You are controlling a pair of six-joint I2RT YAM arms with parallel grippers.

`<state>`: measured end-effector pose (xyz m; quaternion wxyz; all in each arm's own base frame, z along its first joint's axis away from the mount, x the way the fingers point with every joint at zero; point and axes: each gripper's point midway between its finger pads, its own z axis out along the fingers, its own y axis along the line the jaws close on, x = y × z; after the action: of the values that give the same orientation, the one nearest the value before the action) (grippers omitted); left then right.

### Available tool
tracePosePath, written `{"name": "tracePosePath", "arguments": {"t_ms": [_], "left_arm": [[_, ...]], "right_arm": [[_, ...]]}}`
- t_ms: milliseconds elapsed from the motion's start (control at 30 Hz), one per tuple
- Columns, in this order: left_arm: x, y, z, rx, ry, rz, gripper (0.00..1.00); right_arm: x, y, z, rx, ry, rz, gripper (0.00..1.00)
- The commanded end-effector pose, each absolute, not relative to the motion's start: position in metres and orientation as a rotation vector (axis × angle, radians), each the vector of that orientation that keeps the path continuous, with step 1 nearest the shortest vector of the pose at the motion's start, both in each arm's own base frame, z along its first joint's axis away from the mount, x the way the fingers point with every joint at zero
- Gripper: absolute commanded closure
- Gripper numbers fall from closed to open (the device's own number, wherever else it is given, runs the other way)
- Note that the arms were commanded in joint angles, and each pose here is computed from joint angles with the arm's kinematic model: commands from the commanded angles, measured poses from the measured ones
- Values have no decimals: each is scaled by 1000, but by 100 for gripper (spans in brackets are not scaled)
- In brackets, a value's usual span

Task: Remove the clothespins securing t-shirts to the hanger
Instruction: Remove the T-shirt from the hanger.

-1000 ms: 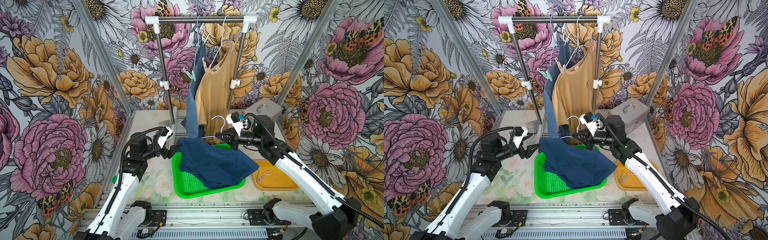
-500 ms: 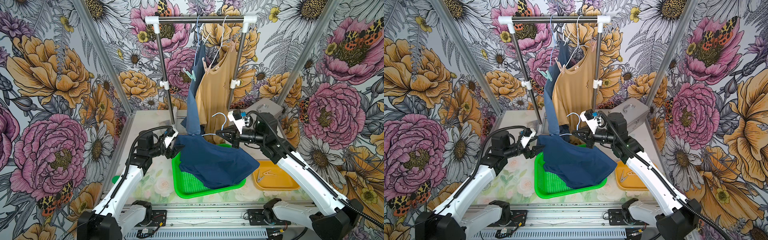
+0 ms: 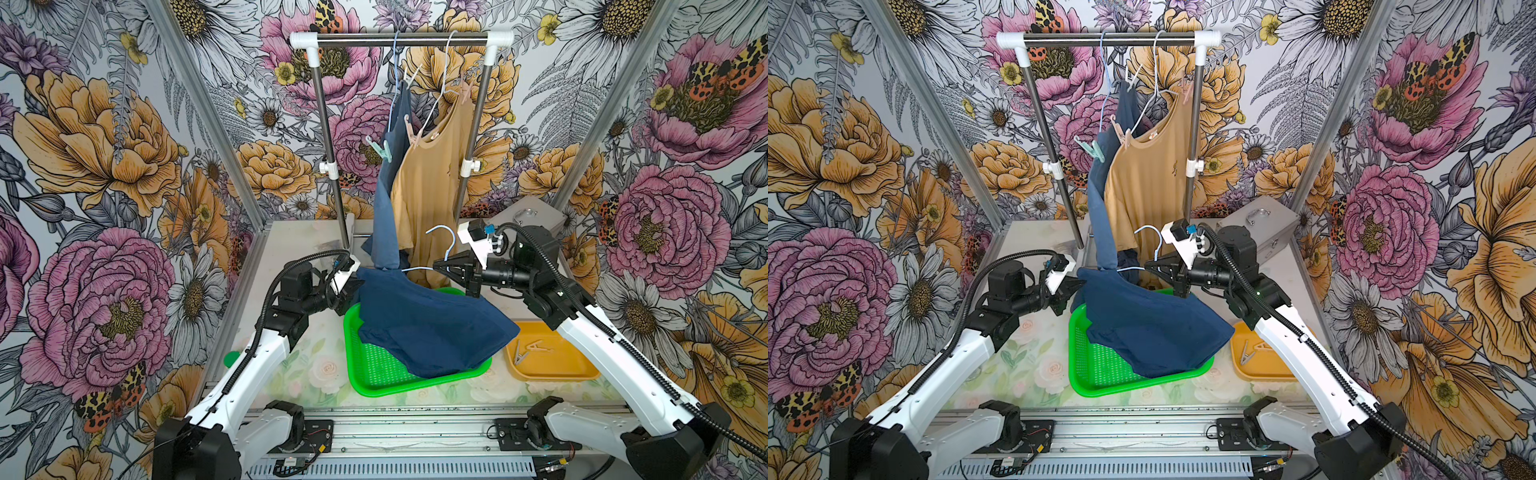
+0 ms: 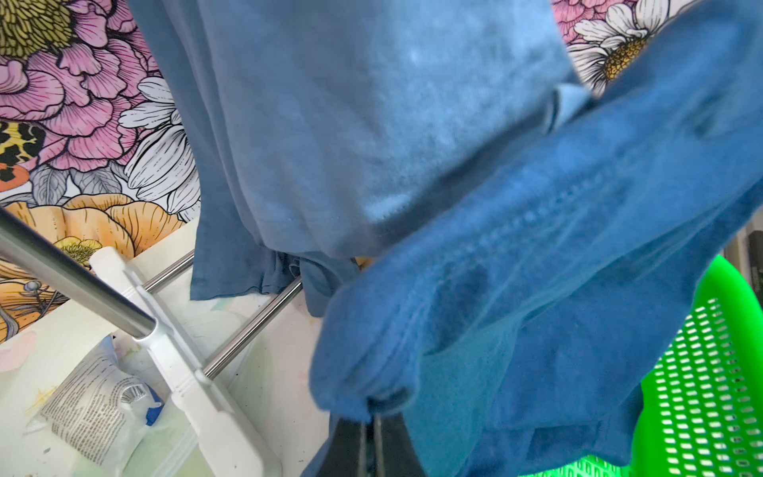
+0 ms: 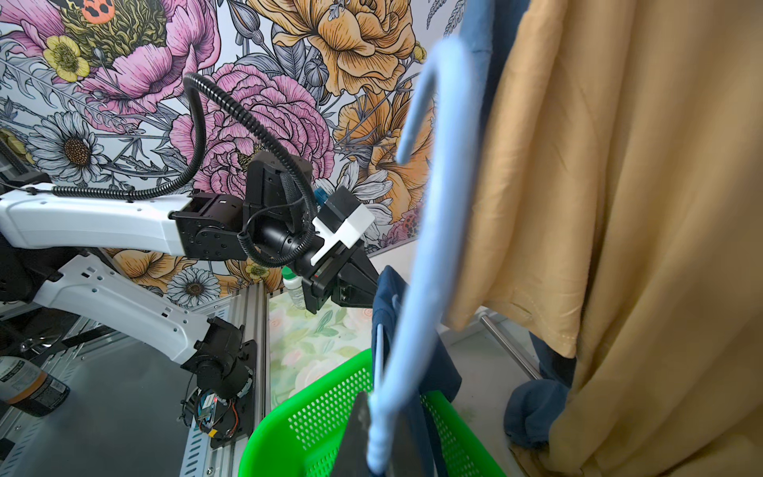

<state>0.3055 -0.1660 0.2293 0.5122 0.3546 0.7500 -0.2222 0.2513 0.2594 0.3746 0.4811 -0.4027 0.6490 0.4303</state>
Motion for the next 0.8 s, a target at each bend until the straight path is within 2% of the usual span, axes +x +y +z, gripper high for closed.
{"name": "tracePosePath", "arguments": {"t_ms": [0, 433, 767], "left_arm": [[316, -154, 259, 740, 1756, -492, 100], [336, -85, 272, 311, 1825, -434, 100], [335, -76, 273, 293, 1851, -451, 100]], "right_arm": [[239, 256, 390, -1032, 1484, 1022, 100], [224, 211, 434, -957, 1375, 918, 100], [216, 184, 447, -911, 1342, 851, 100]]}}
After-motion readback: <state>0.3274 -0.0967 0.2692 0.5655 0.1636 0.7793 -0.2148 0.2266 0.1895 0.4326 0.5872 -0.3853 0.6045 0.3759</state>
